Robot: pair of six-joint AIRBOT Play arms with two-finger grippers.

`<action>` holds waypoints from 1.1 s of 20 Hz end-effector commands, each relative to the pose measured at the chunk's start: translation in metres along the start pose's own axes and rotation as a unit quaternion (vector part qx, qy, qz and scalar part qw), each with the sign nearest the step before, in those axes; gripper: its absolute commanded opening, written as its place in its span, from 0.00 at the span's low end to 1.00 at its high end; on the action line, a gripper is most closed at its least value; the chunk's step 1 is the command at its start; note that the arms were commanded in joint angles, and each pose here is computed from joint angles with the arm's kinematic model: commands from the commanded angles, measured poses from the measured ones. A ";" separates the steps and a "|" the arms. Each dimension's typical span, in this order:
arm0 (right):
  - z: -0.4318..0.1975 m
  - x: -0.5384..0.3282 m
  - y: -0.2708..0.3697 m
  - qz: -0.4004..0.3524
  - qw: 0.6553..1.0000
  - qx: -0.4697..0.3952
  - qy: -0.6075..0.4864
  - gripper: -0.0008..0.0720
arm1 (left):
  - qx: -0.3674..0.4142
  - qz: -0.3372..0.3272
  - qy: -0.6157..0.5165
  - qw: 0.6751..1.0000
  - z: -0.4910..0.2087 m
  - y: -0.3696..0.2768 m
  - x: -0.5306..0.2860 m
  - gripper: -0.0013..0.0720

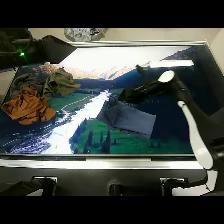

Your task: Fold the shirts.

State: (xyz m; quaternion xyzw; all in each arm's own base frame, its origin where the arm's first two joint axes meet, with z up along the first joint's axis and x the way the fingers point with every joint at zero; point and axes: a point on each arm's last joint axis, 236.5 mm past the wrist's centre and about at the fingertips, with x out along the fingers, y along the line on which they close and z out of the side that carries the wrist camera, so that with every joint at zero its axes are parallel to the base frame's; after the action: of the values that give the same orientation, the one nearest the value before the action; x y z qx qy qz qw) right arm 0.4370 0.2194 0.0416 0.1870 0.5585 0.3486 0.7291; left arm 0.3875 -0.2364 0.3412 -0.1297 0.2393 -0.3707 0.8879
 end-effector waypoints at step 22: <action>-0.131 -0.007 -0.146 -0.052 0.984 0.166 -0.047 0.07 | 0.015 0.048 0.010 0.999 -0.005 0.022 -0.004 0.05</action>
State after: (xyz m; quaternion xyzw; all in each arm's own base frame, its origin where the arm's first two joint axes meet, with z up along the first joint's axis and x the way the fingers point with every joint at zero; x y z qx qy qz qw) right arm 0.3336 0.0845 -0.0917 0.2948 0.6160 0.2027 0.7018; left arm 0.3951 -0.2187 0.3286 -0.0990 0.2486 -0.3337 0.9039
